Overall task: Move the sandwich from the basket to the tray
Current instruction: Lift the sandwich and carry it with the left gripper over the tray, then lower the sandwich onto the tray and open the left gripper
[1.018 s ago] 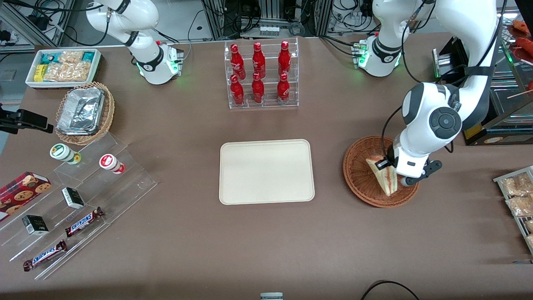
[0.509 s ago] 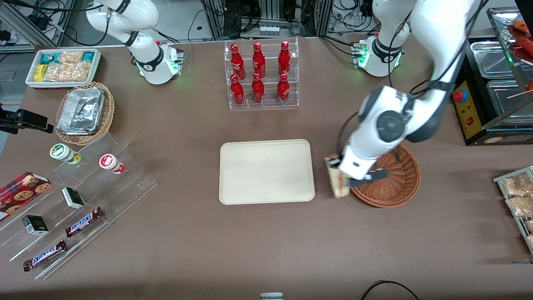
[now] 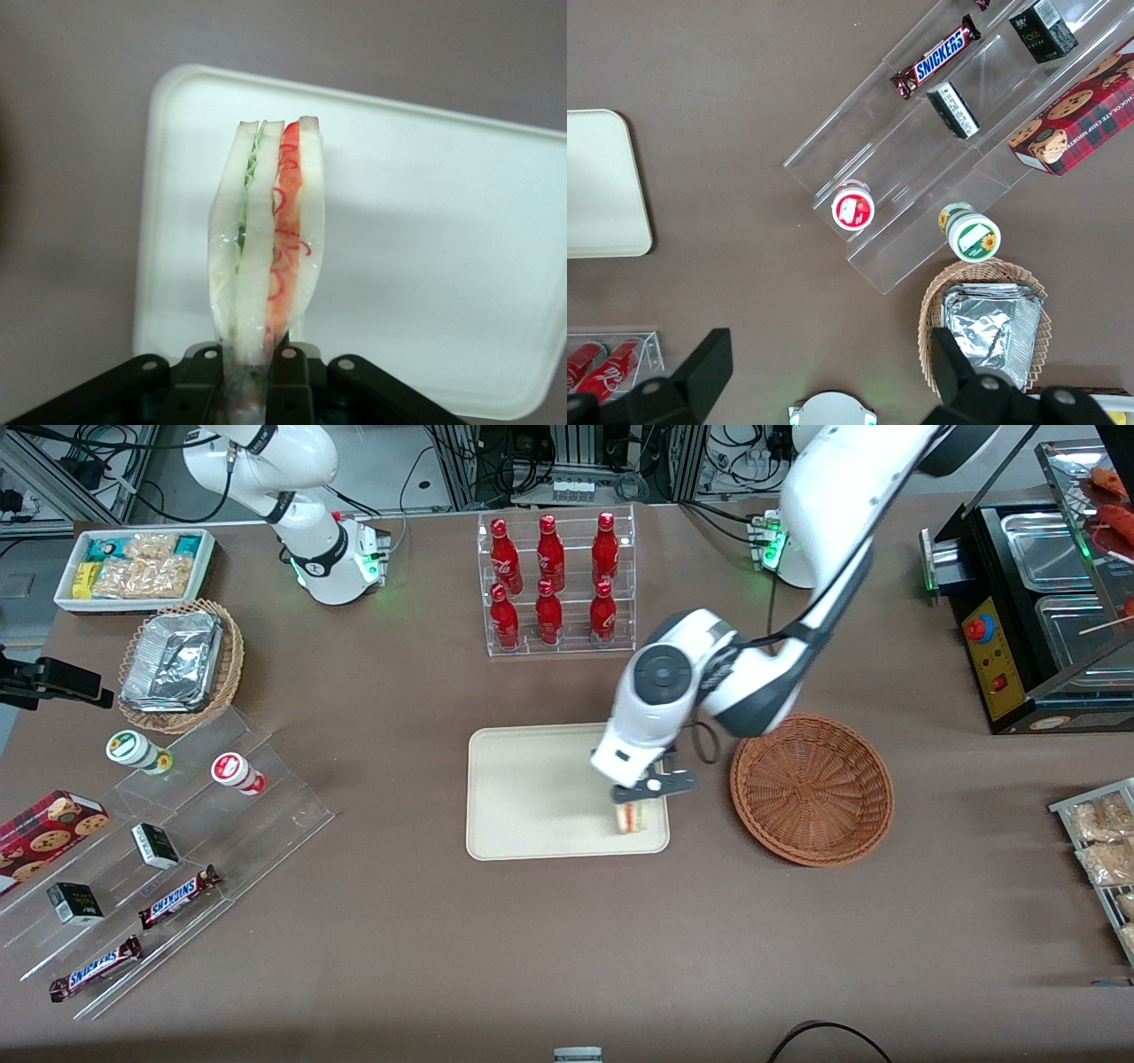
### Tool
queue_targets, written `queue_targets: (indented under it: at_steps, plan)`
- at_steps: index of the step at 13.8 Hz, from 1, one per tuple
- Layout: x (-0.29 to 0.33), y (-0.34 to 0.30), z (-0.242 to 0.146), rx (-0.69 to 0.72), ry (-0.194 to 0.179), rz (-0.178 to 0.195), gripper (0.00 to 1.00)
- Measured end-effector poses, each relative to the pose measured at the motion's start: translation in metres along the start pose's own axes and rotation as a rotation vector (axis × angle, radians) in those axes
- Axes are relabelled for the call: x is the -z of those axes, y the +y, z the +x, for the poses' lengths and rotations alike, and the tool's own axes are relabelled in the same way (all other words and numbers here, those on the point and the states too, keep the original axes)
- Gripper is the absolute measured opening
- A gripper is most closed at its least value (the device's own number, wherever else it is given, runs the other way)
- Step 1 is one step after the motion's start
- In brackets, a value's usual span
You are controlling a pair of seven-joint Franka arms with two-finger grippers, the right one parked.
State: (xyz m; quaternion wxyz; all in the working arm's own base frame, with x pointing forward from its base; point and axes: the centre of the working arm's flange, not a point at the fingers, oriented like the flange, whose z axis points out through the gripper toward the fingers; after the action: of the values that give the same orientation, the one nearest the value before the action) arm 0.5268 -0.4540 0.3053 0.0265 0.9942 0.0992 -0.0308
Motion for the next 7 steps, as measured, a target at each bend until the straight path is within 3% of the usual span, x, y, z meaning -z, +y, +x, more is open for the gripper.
queue_targets:
  at_steps: [4,7]
  plan:
    - [-0.033,0.057,-0.027,0.046,0.047,0.009,0.15]
    - [-0.043,0.071,-0.037,0.06,0.05,0.009,0.15]
